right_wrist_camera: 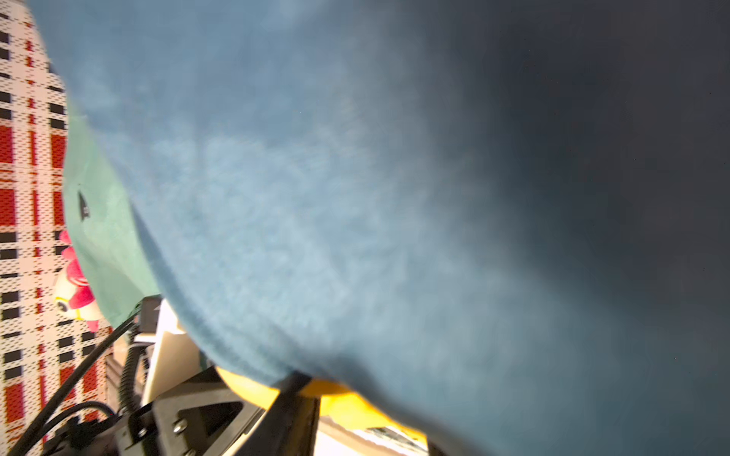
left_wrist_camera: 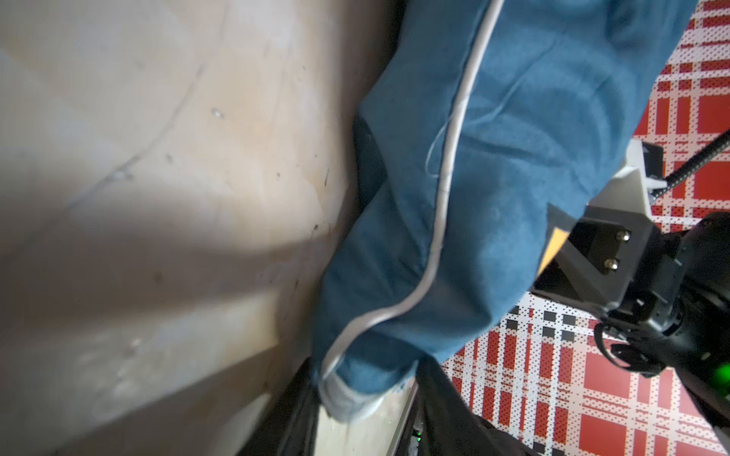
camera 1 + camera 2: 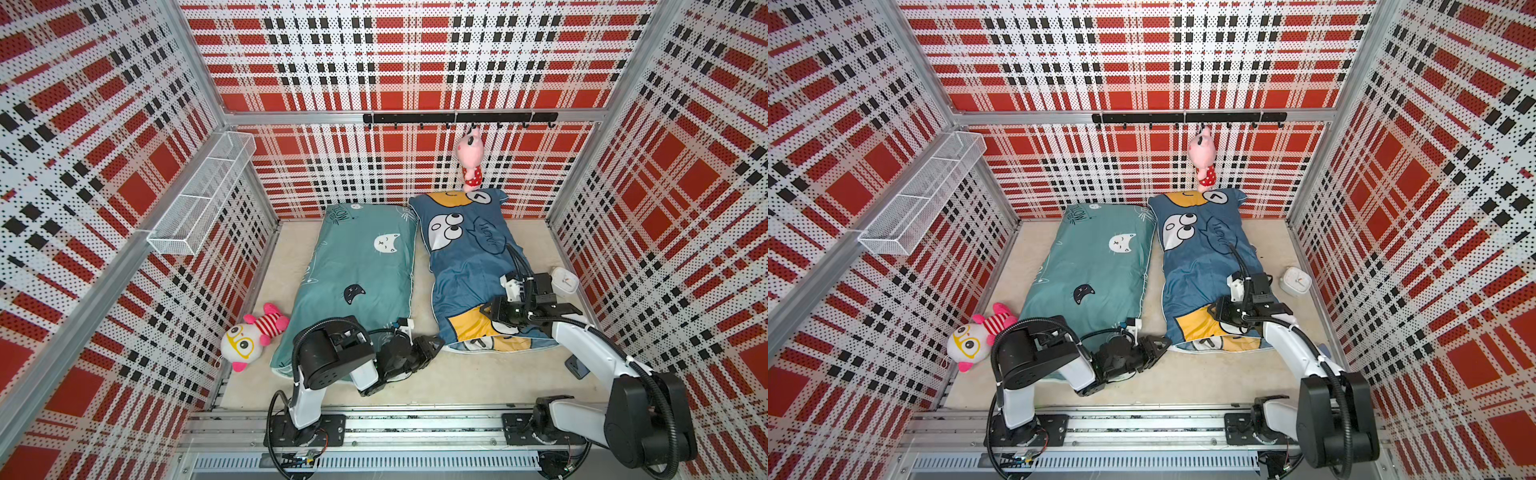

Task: Zip up pillowcases
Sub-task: Pick up the pillowcase from the center of the board, then zip the zipper on the pillowcase.

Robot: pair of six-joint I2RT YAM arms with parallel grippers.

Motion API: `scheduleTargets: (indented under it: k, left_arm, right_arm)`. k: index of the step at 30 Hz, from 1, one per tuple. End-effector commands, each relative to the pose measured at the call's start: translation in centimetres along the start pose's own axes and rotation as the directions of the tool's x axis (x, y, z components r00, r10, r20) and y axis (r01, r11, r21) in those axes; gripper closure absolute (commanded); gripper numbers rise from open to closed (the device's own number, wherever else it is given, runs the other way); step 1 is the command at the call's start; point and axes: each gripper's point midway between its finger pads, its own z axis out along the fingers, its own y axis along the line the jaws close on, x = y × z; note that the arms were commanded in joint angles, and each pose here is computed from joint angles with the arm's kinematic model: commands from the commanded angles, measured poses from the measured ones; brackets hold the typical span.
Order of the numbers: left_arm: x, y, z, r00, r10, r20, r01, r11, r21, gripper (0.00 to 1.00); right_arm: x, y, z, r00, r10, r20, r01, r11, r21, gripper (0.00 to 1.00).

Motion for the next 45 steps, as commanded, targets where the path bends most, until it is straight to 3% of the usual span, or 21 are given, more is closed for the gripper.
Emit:
scheduleTargets:
  k: [1, 8, 11, 14, 22, 29, 36, 45]
  left_arm:
    - [-0.3, -0.9, 0.3, 1.000, -0.002, 0.008, 0.002, 0.999, 0.042, 0.69]
    - [-0.5, -1.1, 0.1, 1.000, -0.020, 0.018, 0.019, 0.999, 0.050, 0.91]
    - [-0.4, -2.0, 0.2, 1.000, -0.026, 0.015, 0.025, 0.997, 0.072, 0.96]
    - [-0.1, -2.9, 0.0, 0.999, -0.031, 0.014, 0.030, 0.995, 0.091, 1.00]
    - [-0.2, -4.5, -1.3, 0.999, -0.035, 0.024, 0.031, 0.987, 0.159, 1.00]
    - [0.1, -4.7, -1.5, 0.998, -0.069, 0.011, 0.065, 0.978, 0.198, 1.00]
    - [0.1, -4.4, -1.5, 0.998, -0.068, 0.011, 0.065, 0.979, 0.191, 1.00]
    - [0.2, -4.2, -1.3, 0.998, -0.064, 0.004, 0.062, 0.981, 0.186, 1.00]
  right_arm:
    - [-0.4, 1.5, -1.5, 0.998, -0.045, 0.036, 0.047, 0.997, -0.064, 0.49]
    - [2.8, 4.0, -6.2, 0.997, -0.077, 0.011, 0.078, 0.990, -0.115, 0.35]
    - [5.2, 5.7, -6.9, 0.997, -0.077, -0.011, 0.074, 0.980, -0.183, 0.36]
    - [7.5, 7.6, -6.0, 0.997, -0.070, -0.037, 0.057, 0.959, -0.278, 0.45]
    - [11.0, 9.3, -1.0, 0.992, -0.021, -0.121, -0.032, 0.909, -0.416, 0.67]
    - [11.5, 9.1, 0.9, 0.990, 0.028, -0.136, -0.090, 0.875, -0.476, 0.78]
    - [11.4, 9.0, 1.5, 0.991, 0.027, -0.135, -0.088, 0.876, -0.475, 0.79]
    - [10.8, 9.3, 1.7, 0.992, 0.035, -0.124, -0.091, 0.869, -0.487, 0.74]
